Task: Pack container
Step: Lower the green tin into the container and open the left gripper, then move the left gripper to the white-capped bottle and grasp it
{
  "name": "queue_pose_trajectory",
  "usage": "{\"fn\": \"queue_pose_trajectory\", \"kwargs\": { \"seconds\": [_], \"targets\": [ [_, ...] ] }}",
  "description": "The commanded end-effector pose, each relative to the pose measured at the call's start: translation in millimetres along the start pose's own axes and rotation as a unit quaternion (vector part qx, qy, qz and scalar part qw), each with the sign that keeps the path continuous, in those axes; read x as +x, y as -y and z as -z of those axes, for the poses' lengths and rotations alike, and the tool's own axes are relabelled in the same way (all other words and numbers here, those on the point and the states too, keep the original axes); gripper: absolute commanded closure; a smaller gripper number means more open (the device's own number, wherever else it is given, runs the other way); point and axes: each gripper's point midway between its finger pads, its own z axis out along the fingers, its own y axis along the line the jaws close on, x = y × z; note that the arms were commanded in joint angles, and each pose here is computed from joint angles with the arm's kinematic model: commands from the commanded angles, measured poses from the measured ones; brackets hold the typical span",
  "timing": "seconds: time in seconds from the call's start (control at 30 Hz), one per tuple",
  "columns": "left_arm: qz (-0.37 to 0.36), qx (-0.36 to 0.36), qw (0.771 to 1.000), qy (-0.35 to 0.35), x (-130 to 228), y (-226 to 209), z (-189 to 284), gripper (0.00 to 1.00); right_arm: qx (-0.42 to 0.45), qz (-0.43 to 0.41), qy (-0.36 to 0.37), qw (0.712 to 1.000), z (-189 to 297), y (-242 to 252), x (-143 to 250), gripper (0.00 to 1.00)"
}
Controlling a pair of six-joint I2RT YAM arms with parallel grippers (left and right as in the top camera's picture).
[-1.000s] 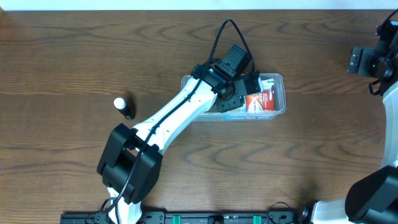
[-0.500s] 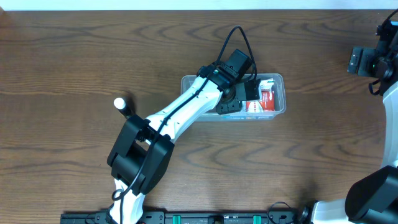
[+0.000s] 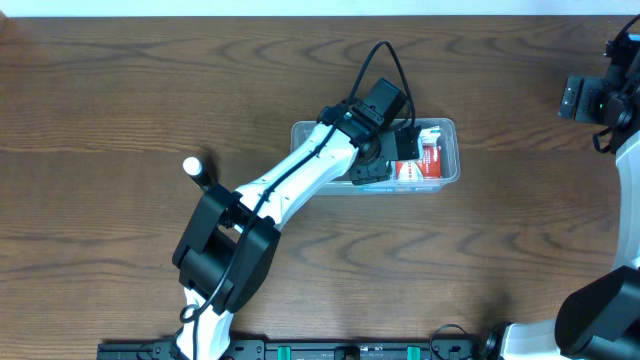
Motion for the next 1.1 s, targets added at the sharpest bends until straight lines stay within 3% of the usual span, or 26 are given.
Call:
{"fn": "queue_pose_trajectory", "kwargs": {
  "seconds": [0.0, 0.33, 0.73, 0.93, 1.07],
  "targets": [
    [-0.014, 0.007, 1.000, 0.009, -10, 7, -1, 0.28, 0.005, -0.009, 0.003, 1.000, 1, 3, -2, 0.01],
    [-0.014, -0.003, 1.000, 0.019, -16, 3, 0, 0.24, 0.005, -0.009, 0.003, 1.000, 1, 3, -2, 0.01],
    [0.091, -0.077, 0.993, 0.024, -17, -22, 46, 0.25, 0.005, -0.009, 0.003, 1.000, 1, 3, -2, 0.01],
    [0.220, -0.159, 0.962, 0.036, 3, -48, 118, 0.24, 0.005, -0.009, 0.003, 1.000, 1, 3, -2, 0.01],
    [0.346, -0.174, 0.921, 0.038, 46, -60, 161, 0.24, 0.005, -0.009, 0.003, 1.000, 1, 3, -2, 0.01]
  ]
}}
